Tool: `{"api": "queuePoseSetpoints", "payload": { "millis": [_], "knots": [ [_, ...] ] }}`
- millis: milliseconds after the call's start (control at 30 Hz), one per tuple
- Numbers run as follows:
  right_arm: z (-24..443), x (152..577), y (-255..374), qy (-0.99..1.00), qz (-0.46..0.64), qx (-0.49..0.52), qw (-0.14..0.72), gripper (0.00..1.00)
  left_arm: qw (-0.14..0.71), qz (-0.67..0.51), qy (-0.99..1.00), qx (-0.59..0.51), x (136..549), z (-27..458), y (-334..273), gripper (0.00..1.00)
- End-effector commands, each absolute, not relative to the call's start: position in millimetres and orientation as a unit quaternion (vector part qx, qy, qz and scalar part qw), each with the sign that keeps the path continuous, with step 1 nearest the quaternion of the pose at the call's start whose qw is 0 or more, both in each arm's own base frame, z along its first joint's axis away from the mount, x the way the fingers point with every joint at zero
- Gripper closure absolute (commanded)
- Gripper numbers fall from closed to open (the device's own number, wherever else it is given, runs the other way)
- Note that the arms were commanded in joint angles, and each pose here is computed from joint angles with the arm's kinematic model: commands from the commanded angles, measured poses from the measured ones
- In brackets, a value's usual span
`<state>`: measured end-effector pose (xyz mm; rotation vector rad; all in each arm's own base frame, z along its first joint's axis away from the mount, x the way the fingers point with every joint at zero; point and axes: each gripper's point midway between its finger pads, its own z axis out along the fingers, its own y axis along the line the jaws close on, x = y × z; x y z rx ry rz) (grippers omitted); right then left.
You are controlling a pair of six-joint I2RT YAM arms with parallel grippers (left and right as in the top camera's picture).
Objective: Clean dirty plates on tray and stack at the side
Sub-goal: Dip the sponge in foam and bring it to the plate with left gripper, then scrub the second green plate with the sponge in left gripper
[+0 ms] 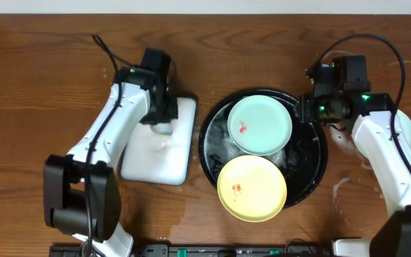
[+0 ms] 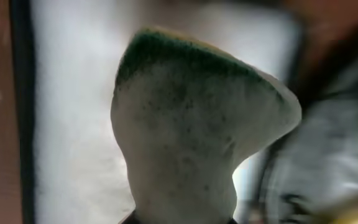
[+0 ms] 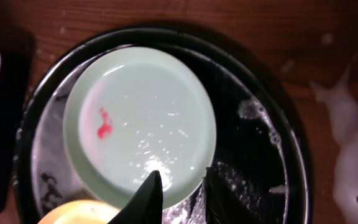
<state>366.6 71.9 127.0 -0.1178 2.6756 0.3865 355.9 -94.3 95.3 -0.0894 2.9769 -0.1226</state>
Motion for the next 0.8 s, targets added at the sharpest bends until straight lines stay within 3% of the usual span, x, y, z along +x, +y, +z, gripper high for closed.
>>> {"api": "queuePoseSetpoints", "payload": {
  "millis": [0, 200, 367, 533, 767],
  "knots": [
    [88, 362, 69, 0.977, 0.127, -0.039, 0.168, 0.76, 0.12, -0.122, 0.985, 0.004, 366, 137, -139, 0.92],
    [36, 359, 69, 0.987, 0.124, -0.029, 0.102, 0.67, 0.175, -0.185, 0.966, 0.048, 378, 155, -203, 0.92],
    [5, 352, 69, 0.991, 0.122, -0.019, 0.059, 0.83, 0.205, -0.219, 0.952, 0.06, 389, 152, -252, 0.92],
    [-16, 348, 68, 0.992, 0.12, -0.016, 0.035, 0.99, 0.162, -0.242, 0.954, 0.069, 377, 116, -295, 0.92],
    [-20, 342, 67, 0.993, 0.118, -0.007, 0.019, 0.99, 0.087, -0.27, 0.956, 0.079, 349, 57, -347, 0.92]
  ]
}}
